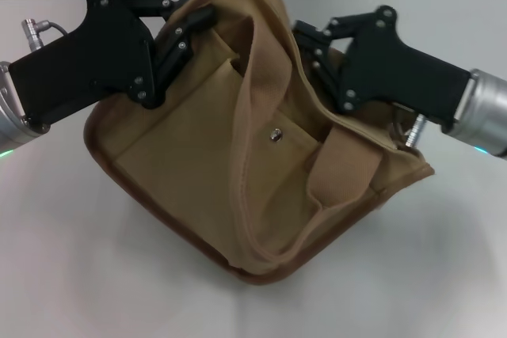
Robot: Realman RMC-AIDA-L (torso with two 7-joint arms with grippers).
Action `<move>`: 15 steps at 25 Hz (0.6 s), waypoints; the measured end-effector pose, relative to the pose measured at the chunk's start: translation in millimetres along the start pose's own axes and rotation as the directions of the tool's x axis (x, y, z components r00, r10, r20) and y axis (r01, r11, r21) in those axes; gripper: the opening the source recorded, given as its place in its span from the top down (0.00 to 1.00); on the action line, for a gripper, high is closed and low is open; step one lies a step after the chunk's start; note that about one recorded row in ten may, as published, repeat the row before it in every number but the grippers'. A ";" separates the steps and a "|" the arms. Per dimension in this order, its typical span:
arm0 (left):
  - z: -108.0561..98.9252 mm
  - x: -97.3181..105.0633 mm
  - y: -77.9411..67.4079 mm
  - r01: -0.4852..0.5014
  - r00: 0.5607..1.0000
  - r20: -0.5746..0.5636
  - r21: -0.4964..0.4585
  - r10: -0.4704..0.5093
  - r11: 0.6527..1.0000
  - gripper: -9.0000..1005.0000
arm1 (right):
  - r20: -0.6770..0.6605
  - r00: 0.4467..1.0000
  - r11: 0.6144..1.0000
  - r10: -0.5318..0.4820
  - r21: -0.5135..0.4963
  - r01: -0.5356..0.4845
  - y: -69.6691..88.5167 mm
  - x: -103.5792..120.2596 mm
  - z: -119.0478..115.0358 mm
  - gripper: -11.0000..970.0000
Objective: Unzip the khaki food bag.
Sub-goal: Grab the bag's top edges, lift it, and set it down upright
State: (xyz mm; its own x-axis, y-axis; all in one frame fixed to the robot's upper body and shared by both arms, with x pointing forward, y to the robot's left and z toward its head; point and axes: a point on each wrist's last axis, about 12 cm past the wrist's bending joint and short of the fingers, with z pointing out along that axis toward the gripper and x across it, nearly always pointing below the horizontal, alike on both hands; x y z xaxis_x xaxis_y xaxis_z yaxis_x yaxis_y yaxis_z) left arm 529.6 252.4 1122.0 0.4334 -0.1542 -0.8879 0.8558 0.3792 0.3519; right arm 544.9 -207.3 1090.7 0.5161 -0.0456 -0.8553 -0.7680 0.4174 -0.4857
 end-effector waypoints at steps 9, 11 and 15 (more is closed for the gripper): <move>-1.9 2.8 -0.4 0.008 1.000 -0.012 -0.029 -0.009 1.000 0.91 | -0.054 0.996 0.996 0.070 0.055 -0.067 27.0 -2.4 -65.8 0.99; -2.1 3.1 -0.1 0.008 1.000 -0.015 -0.033 -0.009 0.999 0.91 | -0.066 0.994 0.995 0.084 0.062 -0.080 32.6 -3.5 -76.3 0.99; -4.2 4.9 -0.4 0.013 1.000 -0.024 -0.057 -0.015 0.998 0.91 | -0.126 0.981 0.985 0.148 0.111 -0.135 58.6 -9.0 -117.9 0.99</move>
State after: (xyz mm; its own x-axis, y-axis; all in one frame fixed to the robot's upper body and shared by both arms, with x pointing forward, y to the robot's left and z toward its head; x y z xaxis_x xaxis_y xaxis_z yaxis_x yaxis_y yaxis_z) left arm 530.2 255.3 1116.2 0.4141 -0.1382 -0.8997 0.8441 0.4282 0.3227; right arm 450.6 -289.4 1048.8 0.3446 -0.0968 -0.9337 -0.7837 0.5179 -0.3429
